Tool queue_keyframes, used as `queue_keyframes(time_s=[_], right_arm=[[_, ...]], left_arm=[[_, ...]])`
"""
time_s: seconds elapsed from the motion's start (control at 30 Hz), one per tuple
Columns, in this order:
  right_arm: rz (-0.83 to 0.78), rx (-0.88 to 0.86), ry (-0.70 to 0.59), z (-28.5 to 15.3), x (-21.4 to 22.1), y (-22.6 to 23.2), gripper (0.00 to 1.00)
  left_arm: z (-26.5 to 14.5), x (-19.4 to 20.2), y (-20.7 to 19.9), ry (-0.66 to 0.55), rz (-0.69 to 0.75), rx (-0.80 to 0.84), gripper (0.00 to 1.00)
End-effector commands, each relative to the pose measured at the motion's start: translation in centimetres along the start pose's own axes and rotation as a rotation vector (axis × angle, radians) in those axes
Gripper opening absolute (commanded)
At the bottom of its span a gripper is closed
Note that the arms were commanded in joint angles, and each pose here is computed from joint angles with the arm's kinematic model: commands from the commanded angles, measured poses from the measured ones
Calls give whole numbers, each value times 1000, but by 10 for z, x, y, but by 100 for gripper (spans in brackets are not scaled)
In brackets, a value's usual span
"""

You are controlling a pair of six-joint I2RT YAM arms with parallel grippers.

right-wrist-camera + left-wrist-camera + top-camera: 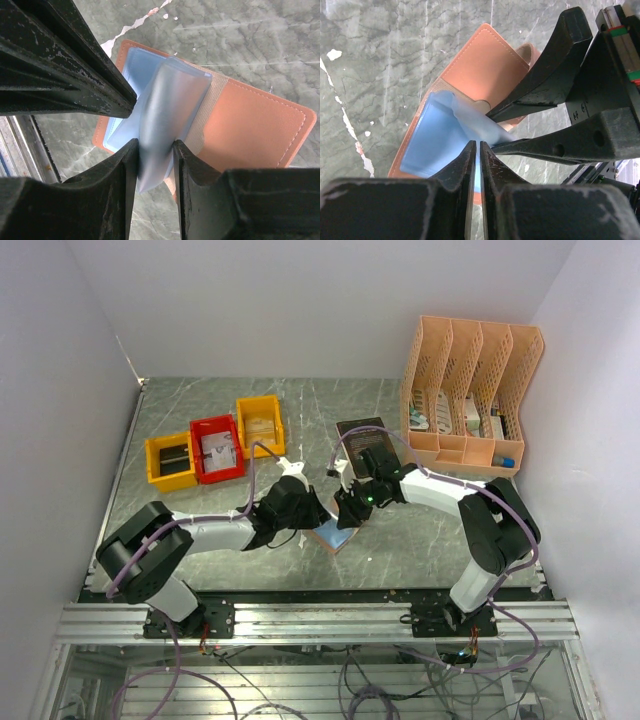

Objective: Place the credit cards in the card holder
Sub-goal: Open the card holder at the center of the board.

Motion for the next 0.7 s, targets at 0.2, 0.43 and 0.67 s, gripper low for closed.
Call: queue_keyframes(time_s=[0.2,0.43,0.67], right_arm=[[25,-26,-11,2,-5,0,30],[34,-21,-16,0,-6,-2,24],[42,-19,-21,-2,-6,-3,19]], left_arm=[[-17,-24,-3,-85,19,-25,15],[-6,-14,-3,-50,11,-2,11],[4,-3,8,-24,14,-23,7]])
Point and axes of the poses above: each gripper's point midway between its finger pads, its own z axis out along the fingers, its own y axis along the line the jaws close on, x = y × z, the point moved 1 cm from there along -z, back along the fingers, and after that the axes turned 1 degree about z, right-handed, at the moved point
